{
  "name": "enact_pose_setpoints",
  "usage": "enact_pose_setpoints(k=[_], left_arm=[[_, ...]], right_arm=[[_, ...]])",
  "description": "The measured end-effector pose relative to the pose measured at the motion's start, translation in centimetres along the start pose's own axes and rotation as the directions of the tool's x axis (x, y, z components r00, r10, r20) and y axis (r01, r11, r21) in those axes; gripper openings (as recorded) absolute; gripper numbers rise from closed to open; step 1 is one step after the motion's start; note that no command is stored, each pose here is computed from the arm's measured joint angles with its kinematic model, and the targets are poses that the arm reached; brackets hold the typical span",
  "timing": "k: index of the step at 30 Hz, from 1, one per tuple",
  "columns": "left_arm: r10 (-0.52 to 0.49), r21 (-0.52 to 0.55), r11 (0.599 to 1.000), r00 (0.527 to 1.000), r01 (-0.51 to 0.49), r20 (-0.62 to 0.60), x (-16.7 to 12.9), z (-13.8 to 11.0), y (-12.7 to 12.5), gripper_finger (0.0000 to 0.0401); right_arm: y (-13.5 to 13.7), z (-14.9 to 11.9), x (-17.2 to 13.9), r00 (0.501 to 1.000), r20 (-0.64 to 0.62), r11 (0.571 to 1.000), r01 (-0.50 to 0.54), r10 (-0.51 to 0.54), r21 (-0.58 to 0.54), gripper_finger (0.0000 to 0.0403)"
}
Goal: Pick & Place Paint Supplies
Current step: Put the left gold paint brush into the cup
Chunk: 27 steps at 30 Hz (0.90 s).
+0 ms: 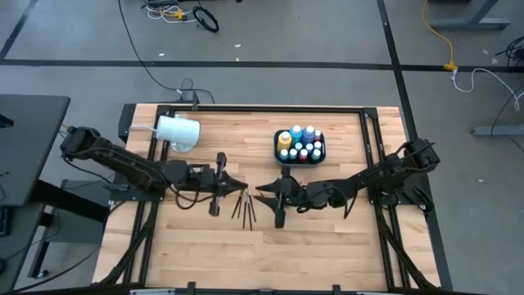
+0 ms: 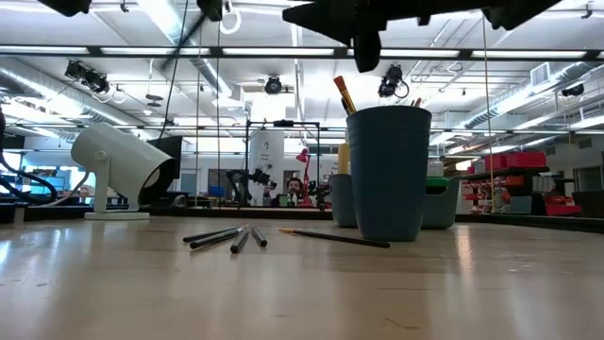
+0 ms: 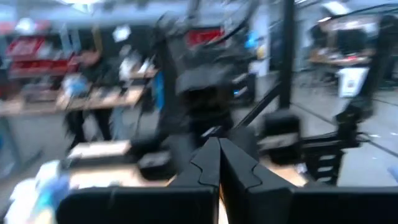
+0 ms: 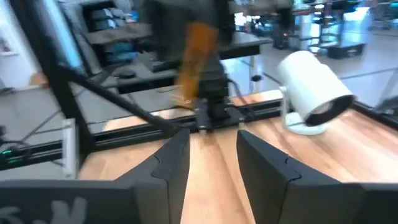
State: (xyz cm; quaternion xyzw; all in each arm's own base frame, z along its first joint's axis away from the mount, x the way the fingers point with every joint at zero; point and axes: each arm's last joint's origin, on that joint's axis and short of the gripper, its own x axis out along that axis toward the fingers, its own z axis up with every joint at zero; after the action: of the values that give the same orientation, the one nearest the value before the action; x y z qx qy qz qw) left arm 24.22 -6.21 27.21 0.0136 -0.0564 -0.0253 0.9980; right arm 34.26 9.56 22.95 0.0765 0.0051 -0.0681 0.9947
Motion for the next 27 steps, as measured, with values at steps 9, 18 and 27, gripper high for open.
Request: enact_pose_setpoints(k=[9,18,27], left_arm=[[-0.006,0.035,0.999,1.0,0.005,0.022,0.0,0.2,-0.2,0.0002],[0.03,0.079,0.996,0.999,-0.033,0.036,0.0,0.4,-0.1,0.0002],[0.064,0.095,0.993,0.997,-0.068,0.04,0.0,0.4,0.0,0.0002]], right_arm=[[-0.7,1.7,0.8,0.996,0.091,0.998,-0.01,0.004,0.062,0.0137],[-1.6,1.5,1.6,0.989,0.136,0.993,-0.068,0.055,0.097,0.0137],[-2.1,0.8,2.3,0.982,0.17,0.986,-0.101,0.078,0.132,0.0137]])
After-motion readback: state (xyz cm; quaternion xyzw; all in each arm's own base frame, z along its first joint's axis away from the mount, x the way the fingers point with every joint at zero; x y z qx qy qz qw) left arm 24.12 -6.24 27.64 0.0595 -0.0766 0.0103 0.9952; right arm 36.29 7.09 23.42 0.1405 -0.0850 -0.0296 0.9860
